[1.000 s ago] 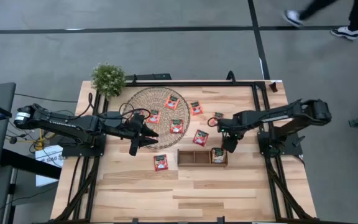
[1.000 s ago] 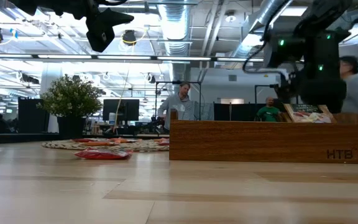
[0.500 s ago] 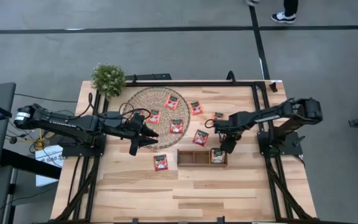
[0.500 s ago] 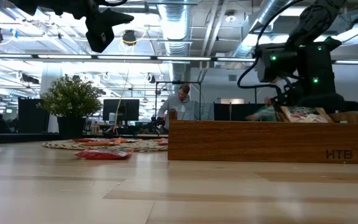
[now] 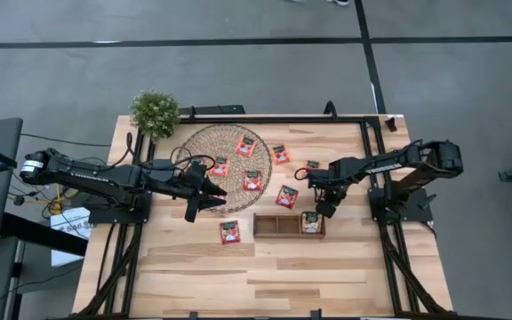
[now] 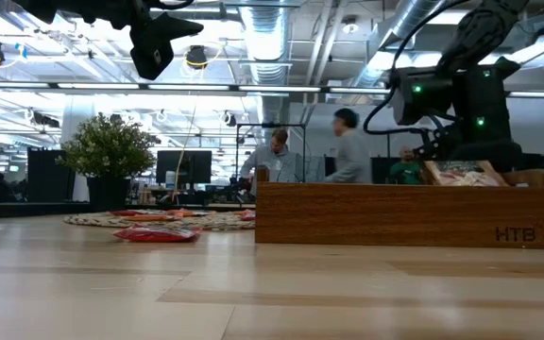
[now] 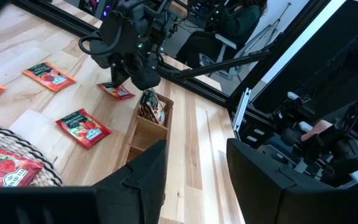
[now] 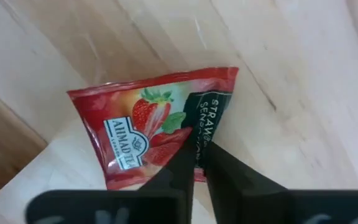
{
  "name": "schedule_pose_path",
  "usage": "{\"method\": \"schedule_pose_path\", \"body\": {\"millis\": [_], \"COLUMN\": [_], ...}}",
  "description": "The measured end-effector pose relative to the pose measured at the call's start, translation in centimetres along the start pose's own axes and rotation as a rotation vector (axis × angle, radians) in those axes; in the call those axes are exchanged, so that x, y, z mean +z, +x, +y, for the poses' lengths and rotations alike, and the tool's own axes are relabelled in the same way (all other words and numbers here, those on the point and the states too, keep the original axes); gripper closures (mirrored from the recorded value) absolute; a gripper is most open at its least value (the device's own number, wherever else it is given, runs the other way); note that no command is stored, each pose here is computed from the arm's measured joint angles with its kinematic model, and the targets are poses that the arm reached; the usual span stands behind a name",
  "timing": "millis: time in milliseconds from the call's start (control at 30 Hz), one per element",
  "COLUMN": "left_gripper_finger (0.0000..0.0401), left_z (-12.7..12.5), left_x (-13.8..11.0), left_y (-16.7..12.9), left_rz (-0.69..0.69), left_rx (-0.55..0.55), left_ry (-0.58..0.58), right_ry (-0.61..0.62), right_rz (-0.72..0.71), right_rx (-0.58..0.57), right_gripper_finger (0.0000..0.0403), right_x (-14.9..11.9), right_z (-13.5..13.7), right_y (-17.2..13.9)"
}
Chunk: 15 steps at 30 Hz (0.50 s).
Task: Pick & Place Tea
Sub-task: Put the red tea bag into the middle slot of the wooden organizer
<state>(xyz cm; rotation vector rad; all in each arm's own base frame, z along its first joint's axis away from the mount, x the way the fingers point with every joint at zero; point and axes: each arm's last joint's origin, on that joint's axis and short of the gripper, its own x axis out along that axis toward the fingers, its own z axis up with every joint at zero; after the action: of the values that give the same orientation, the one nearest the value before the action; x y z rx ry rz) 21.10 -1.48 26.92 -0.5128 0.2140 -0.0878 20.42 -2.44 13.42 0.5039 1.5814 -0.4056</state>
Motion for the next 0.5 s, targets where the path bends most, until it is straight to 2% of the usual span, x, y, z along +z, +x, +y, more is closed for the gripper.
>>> {"method": "schedule_pose_path", "body": {"millis": [100, 233, 500], "left_gripper_finger": [0.0243, 0.0243, 0.0243], "left_z": [0.0, 0.0, -0.1], "left_x": [0.0, 0.0, 0.1], "left_y": [0.0, 0.0, 0.0], "left_rz": [0.000, 0.000, -0.011], "left_rx": [0.000, 0.000, -0.006], "left_ry": [0.000, 0.000, -0.001], "right_ry": [-0.001, 0.014, 0.032], "right_rz": [0.024, 0.032, -0.051], "right_rx": [0.029, 0.029, 0.069], "right_gripper_finger": [0.0399, 0.0396, 0.0401], "right_x": [-0.3, -0.8, -1.9], "right_z": [0.0, -0.1, -0.4], "right_y": [-0.2, -0.8, -3.8]}}
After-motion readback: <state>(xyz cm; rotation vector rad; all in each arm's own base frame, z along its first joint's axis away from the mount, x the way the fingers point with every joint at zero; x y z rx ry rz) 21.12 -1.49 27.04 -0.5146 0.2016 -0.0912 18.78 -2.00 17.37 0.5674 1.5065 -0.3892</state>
